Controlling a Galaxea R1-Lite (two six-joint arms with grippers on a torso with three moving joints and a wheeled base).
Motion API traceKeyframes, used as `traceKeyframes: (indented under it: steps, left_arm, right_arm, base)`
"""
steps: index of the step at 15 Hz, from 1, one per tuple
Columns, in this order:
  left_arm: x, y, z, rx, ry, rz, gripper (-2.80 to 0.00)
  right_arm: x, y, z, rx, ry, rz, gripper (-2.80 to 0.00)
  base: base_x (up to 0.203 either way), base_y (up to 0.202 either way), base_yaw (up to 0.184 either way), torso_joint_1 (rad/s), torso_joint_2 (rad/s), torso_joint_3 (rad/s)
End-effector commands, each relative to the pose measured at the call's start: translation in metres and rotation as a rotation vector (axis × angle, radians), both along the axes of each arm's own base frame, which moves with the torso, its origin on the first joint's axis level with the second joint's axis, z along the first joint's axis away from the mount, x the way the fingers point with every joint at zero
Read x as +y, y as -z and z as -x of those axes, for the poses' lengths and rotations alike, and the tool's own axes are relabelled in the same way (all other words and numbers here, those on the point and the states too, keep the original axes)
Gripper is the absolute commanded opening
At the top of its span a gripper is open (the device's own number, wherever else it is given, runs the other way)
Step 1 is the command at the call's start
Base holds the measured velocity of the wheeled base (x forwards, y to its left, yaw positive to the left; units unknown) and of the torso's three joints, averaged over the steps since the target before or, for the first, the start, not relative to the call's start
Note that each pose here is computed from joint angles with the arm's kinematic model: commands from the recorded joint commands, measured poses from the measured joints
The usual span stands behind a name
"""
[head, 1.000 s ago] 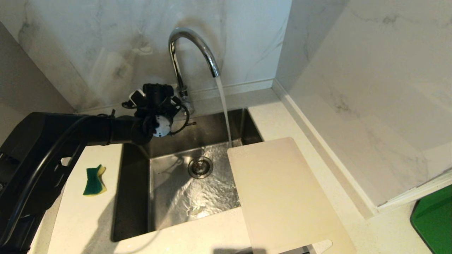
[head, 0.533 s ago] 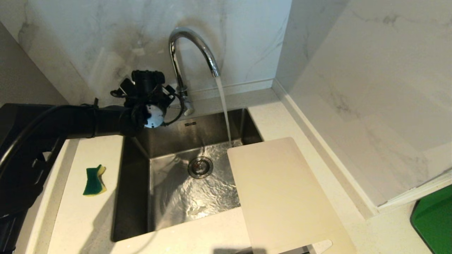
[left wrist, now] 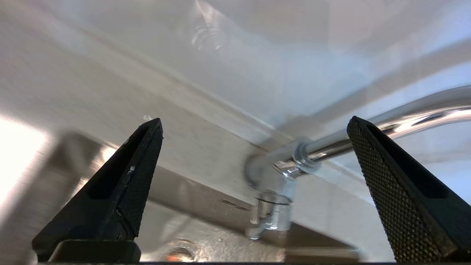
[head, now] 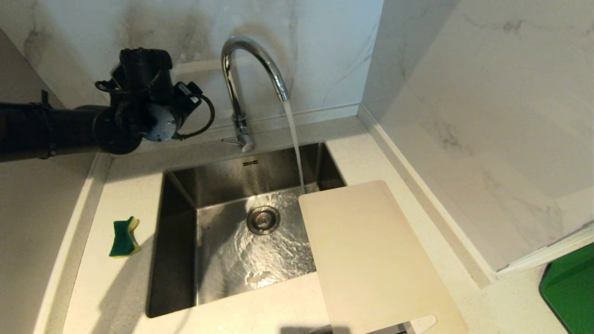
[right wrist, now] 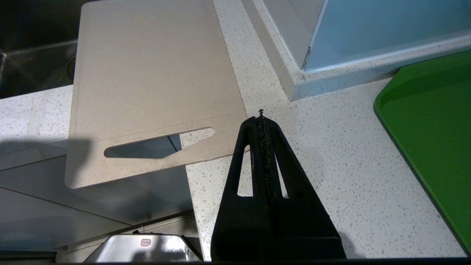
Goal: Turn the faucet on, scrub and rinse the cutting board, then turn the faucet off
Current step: Pick up the cleaning cloth
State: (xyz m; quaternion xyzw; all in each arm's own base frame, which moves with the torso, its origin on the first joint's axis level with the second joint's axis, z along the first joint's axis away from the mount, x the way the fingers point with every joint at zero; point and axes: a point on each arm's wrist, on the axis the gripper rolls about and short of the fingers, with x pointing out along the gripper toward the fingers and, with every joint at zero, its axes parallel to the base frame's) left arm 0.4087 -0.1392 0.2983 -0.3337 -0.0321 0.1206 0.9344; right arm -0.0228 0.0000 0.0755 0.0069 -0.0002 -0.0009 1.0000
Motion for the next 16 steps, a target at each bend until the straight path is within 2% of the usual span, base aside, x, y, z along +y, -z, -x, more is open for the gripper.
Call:
traceKeyframes:
  steps: [1, 4, 5, 6, 7, 9, 13, 14, 16]
  left_arm:
    - [0.021, -0.035, 0.038, -0.033, -0.008, -0.056, 0.00]
    - [0.039, -0.052, 0.073, -0.036, 0.052, -0.109, 0.00]
    - [0.042, -0.046, 0.080, 0.005, 0.077, -0.153, 0.00]
    - [0.047, -0.041, 0.089, 0.050, 0.099, -0.211, -2.80]
    - [0.052, -0.041, 0.100, 0.072, 0.130, -0.258, -2.80]
    - [0.061, -0.040, 0.119, 0.091, 0.209, -0.311, -2.80]
    - [0.080, -0.017, 0.143, 0.229, 0.236, -0.495, -2.80]
    - [0.080, -0.009, 0.146, 0.257, 0.267, -0.527, -2.80]
    - [0.079, 0.003, 0.146, 0.293, 0.333, -0.542, -2.80]
  right_arm:
    - [0.000, 0.000, 0.000, 0.000, 0.000, 0.000, -2.80]
    - [0.000, 0.000, 0.000, 0.000, 0.000, 0.000, -2.80]
    - [0.000, 0.000, 0.000, 0.000, 0.000, 0.000, -2.80]
    - [0.000, 0.000, 0.000, 0.000, 0.000, 0.000, -2.80]
    - [0.000, 0.000, 0.000, 0.000, 0.000, 0.000, -2.80]
    - [0.000, 0.000, 0.000, 0.000, 0.000, 0.000, -2.80]
    - [0.000, 0.000, 0.000, 0.000, 0.000, 0.001, -2.80]
    - [0.000, 0.000, 0.000, 0.000, 0.000, 0.000, -2.80]
    - [0.000, 0.000, 0.000, 0.000, 0.000, 0.000, -2.80]
  base:
    - [0.000, 0.000, 0.000, 0.000, 0.00, 0.000]
    - [0.000, 0.000, 0.000, 0.000, 0.00, 0.000]
    - [0.000, 0.000, 0.000, 0.000, 0.00, 0.000]
    - [0.000, 0.000, 0.000, 0.000, 0.00, 0.000]
    - [0.000, 0.000, 0.000, 0.000, 0.00, 0.000]
    - [0.000, 0.000, 0.000, 0.000, 0.00, 0.000]
    - [0.000, 0.000, 0.000, 0.000, 0.00, 0.000]
    - [0.000, 0.000, 0.000, 0.000, 0.00, 0.000]
    - [0.000, 0.000, 0.000, 0.000, 0.00, 0.000]
